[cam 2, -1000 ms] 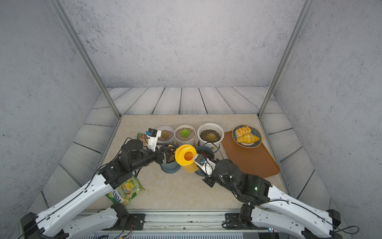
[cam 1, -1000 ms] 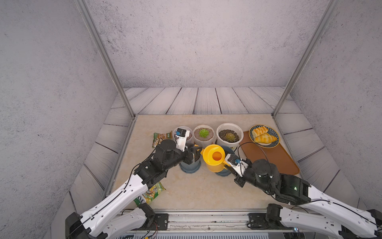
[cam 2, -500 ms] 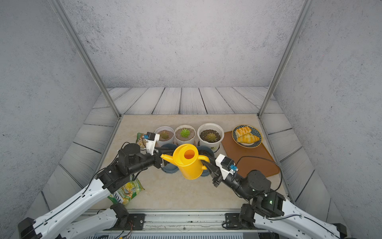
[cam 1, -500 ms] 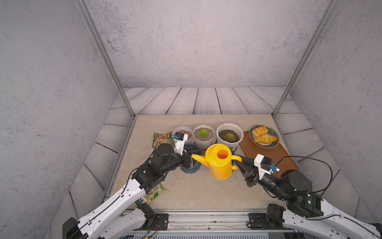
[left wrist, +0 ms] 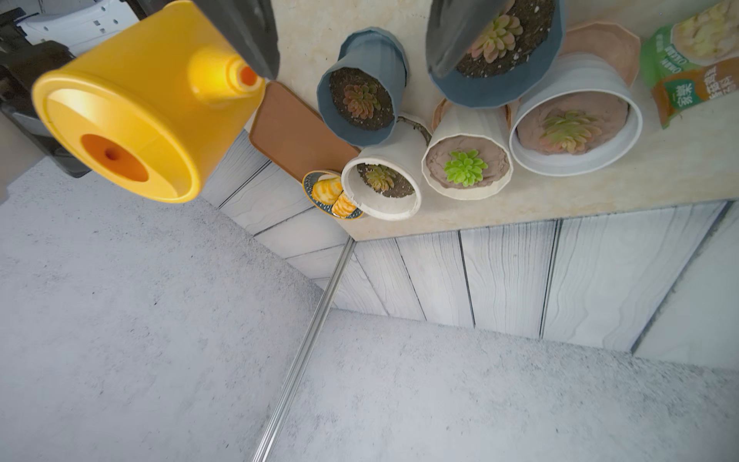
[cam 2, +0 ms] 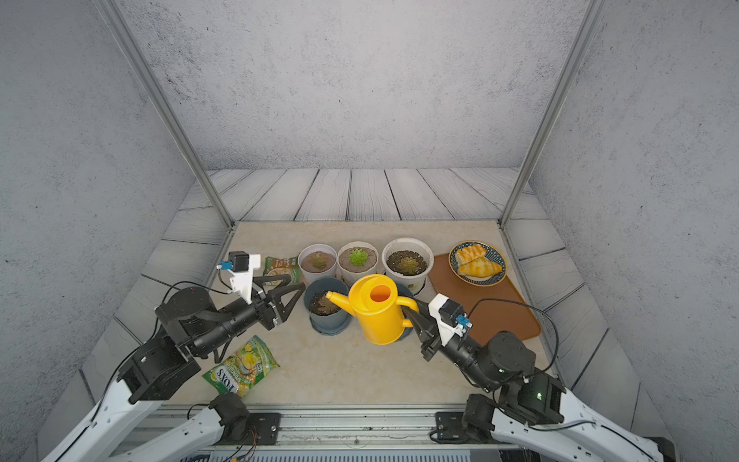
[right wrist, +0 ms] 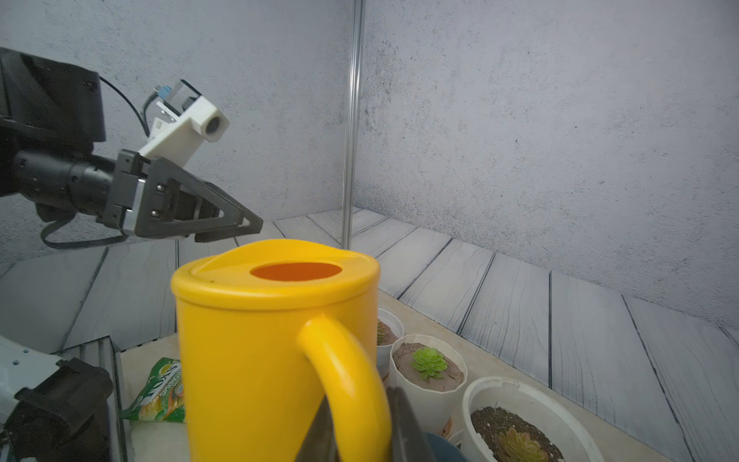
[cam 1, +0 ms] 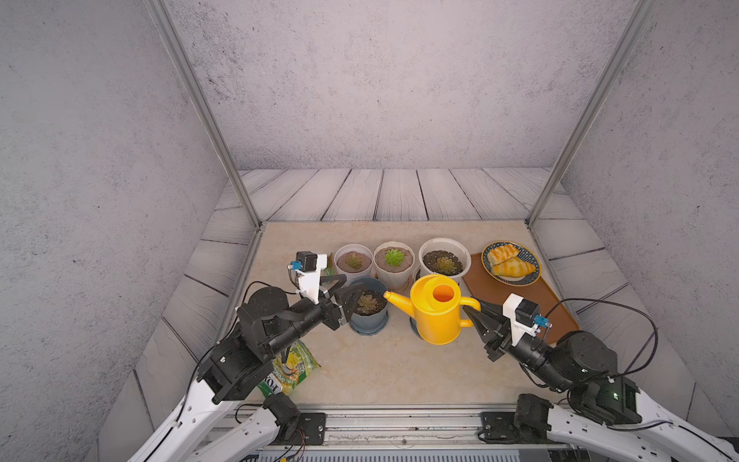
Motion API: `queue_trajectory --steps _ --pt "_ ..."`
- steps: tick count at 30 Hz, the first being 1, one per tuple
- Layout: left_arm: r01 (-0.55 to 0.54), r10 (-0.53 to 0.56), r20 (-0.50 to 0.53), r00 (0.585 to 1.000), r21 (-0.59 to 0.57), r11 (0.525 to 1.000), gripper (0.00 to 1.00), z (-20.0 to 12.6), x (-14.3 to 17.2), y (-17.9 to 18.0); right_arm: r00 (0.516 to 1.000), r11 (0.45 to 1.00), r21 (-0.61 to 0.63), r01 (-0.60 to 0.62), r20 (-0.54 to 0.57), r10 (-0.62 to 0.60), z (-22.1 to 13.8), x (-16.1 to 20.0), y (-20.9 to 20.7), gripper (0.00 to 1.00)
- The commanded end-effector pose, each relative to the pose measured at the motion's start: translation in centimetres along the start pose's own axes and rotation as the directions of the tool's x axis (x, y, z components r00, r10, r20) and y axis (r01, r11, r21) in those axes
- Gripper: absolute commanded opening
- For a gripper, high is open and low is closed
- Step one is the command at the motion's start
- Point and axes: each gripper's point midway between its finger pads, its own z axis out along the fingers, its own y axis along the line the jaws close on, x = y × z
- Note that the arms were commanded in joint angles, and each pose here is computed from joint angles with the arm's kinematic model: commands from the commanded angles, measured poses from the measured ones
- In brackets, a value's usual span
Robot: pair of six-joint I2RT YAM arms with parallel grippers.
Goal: Water the succulent around the soil edge
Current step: Pick up the watering can from the center of the board.
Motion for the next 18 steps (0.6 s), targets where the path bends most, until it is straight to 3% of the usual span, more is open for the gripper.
queue_trajectory --steps 1,11,18 --pt "0.009 -0.007 -0.034 0.999 0.067 0.998 0.63 1.1 -0.2 -1.4 1.0 0.999 0.032 -0.014 -0.02 0.015 -0.3 -0.4 -0.7 0.0" --pt "0.052 -0.044 -0.08 0.996 0.102 0.993 0.65 3.9 1.0 -2.0 0.996 0.992 -0.096 -0.087 -0.032 0.084 1.0 -1.0 1.9 0.0" --pt "0.077 -0.068 -0.1 0.993 0.087 0.993 0.65 4.9 2.7 -1.7 0.985 0.971 -0.188 -0.149 0.058 0.163 1.6 -3.5 3.4 0.0"
